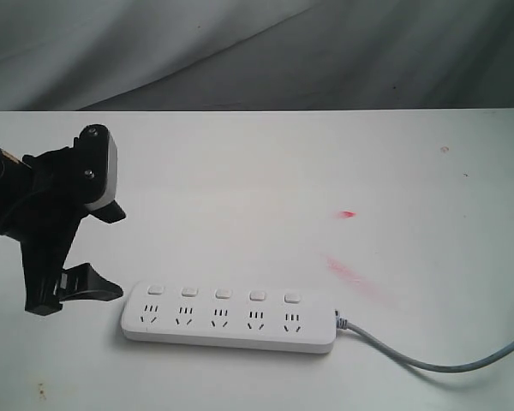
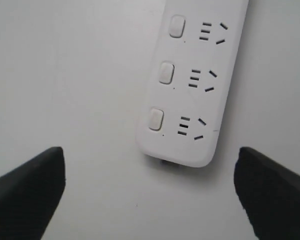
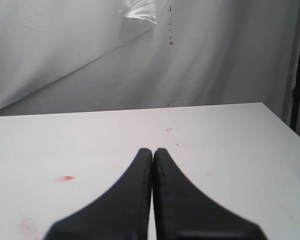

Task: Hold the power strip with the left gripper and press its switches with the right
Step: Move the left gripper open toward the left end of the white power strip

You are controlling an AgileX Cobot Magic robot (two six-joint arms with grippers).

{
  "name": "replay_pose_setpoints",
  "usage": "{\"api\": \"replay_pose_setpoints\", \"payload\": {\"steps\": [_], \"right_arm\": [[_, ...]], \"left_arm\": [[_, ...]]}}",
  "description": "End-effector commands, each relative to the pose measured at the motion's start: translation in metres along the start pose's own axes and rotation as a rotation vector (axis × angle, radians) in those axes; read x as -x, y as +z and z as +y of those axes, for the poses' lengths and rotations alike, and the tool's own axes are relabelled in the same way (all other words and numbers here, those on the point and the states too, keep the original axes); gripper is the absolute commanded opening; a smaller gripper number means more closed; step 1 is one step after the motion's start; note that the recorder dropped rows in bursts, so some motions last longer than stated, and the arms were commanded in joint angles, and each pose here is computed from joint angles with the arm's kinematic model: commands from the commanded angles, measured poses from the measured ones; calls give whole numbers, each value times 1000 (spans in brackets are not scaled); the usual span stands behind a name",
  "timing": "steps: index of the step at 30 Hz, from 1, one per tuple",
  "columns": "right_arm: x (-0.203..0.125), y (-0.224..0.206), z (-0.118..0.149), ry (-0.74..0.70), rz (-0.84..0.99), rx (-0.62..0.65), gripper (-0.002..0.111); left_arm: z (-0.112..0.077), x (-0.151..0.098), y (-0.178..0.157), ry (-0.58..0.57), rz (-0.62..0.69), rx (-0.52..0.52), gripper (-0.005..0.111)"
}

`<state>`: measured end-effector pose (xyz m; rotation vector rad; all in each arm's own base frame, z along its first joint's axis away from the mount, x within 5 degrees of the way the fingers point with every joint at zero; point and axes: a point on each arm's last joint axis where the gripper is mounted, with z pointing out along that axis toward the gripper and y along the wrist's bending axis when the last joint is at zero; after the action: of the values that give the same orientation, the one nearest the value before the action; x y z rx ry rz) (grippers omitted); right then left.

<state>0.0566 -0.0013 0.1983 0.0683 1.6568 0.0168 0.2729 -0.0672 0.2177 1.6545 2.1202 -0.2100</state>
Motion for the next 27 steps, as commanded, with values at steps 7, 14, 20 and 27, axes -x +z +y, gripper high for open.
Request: {"api": "replay_pose_setpoints", "payload": {"steps": [7, 14, 20, 27], "right_arm": [[-1, 0, -1, -8, 1, -8, 0], [-1, 0, -1, -8, 1, -8, 0], [-1, 0, -1, -8, 1, -8, 0], [-1, 0, -1, -8, 1, -8, 0]], "left_arm": [[1, -24, 14, -38, -195, -13, 86], [5, -37, 36, 2, -211, -82, 86], [5, -48, 59, -4, -187, -143, 86], [8, -55, 70, -15, -156, -138, 86]]}}
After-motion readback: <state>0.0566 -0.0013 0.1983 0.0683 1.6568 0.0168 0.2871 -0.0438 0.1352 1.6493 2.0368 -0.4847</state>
